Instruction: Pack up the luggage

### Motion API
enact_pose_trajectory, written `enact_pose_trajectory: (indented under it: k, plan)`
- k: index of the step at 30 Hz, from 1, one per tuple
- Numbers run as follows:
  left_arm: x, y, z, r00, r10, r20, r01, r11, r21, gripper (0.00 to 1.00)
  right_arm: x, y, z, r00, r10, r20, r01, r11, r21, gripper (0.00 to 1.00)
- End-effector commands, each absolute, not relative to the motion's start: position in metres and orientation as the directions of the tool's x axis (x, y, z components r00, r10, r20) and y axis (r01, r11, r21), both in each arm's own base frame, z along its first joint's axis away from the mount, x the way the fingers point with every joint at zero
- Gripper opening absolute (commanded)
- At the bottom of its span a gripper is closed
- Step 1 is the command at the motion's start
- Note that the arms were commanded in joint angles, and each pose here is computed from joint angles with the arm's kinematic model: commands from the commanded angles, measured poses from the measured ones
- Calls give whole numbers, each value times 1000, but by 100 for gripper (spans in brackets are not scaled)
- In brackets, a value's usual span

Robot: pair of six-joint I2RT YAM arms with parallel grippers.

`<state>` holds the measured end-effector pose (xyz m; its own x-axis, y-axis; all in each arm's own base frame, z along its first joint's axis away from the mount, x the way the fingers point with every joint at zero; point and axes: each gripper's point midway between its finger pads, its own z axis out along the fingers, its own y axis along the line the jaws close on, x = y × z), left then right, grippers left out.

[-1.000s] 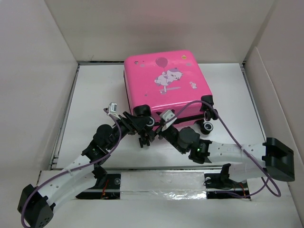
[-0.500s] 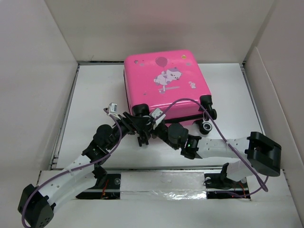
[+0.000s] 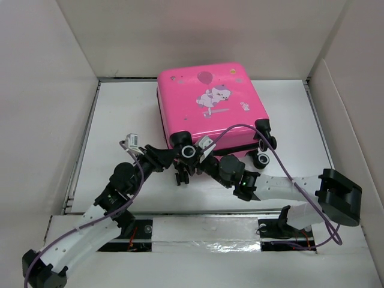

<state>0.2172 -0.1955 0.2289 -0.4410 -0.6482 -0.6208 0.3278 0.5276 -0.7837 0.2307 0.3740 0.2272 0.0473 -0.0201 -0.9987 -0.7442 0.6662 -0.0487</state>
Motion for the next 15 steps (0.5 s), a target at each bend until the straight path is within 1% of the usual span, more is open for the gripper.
enact_pose_trajectory:
  k: [1, 2, 3, 5, 7, 10, 11, 12, 14, 15]
  plan:
    - [222, -159, 212, -355, -622, -698, 228, 667, -709, 35, 259, 343, 283, 137, 112, -984, -649, 761, -4, 0]
    - [221, -158, 209, -355, -609, -709, 231, 678, -698, 22, 259, 344, 282, 138, 111, -984, -652, 758, -6, 0]
    - [218, -158, 201, -367, -577, -729, 242, 698, -674, 18, 259, 345, 284, 140, 115, -983, -656, 755, -5, 0]
    - [218, -159, 184, -388, -533, -752, 242, 728, -642, 12, 258, 347, 284, 142, 123, -982, -663, 749, -2, 0]
    - [215, -167, 155, -429, -471, -771, 243, 761, -601, 11, 257, 348, 284, 143, 131, -981, -670, 742, 2, 0]
    - [213, -186, 141, -442, -435, -784, 276, 766, -581, 18, 256, 349, 287, 146, 139, -979, -675, 738, 5, 0]
    - [213, -190, 141, -434, -429, -793, 289, 767, -573, 25, 256, 350, 286, 145, 134, -980, -676, 737, 1, 0]
    - [220, -192, 138, -417, -428, -802, 267, 786, -558, 28, 256, 350, 288, 146, 137, -980, -677, 736, 2, 0]
    - [219, -201, 133, -412, -393, -822, 278, 805, -524, 37, 258, 348, 290, 149, 141, -979, -674, 739, 4, 0]
    - [223, -203, 130, -397, -386, -833, 266, 820, -507, 39, 258, 348, 291, 150, 140, -979, -677, 736, 2, 0]
